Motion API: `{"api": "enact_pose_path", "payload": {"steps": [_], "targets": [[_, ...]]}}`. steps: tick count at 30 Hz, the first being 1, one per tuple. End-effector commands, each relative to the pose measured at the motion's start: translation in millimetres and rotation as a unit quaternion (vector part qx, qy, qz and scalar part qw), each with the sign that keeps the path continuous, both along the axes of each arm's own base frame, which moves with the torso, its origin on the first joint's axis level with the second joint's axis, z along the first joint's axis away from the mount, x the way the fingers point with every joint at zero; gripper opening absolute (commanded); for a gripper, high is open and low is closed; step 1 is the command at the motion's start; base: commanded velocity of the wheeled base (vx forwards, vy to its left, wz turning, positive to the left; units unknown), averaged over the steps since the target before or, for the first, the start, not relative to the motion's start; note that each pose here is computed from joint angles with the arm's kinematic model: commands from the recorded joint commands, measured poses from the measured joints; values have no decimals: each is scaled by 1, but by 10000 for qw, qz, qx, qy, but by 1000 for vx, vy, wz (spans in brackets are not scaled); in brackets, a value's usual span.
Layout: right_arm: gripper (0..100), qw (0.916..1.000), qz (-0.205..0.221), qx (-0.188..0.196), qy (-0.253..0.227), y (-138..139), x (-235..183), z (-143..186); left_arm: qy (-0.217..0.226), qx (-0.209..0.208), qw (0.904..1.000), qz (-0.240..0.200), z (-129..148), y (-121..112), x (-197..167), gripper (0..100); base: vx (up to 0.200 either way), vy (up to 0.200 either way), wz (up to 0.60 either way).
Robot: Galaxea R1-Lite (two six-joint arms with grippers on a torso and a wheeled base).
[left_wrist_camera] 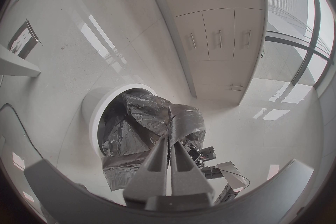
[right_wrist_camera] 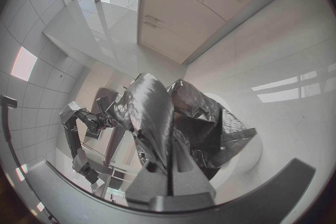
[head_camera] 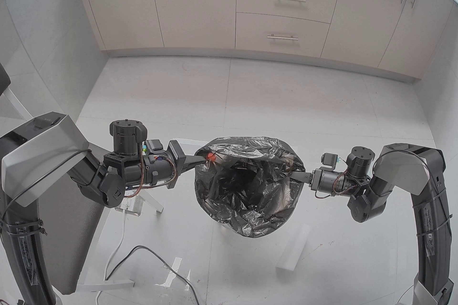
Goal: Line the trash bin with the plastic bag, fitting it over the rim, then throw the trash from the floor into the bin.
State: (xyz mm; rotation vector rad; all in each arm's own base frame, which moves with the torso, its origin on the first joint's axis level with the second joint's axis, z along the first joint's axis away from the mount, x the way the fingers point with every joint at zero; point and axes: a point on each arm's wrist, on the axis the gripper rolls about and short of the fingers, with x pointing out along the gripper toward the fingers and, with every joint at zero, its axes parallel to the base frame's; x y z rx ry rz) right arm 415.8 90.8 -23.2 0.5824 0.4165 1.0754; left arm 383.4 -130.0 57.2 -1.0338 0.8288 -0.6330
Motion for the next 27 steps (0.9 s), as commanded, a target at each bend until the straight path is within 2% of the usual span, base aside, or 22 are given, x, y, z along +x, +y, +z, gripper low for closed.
{"api": "enact_pose_path", "payload": {"steps": [1, 8, 12, 27], "targets": [[0, 10000, -36, -8, 41, -3, 2, -6, 70, 24, 9999, 128, -6, 9, 3, 0, 0, 0, 0], [0, 10000, -67, -13, 71, -5, 3, -11, 130, 46, 9998, 171, -12, 12, 6, 0, 0, 0, 0], [0, 10000, -67, -11, 56, -5, 4, -10, 137, 50, 9999, 64, -15, 4, 5, 0, 0, 0, 0], [0, 9997, -90, 34, -246, -6, 10, 9, 18, 39, 10000, 40, -17, 0, 14, 0, 0, 0, 0]]}}
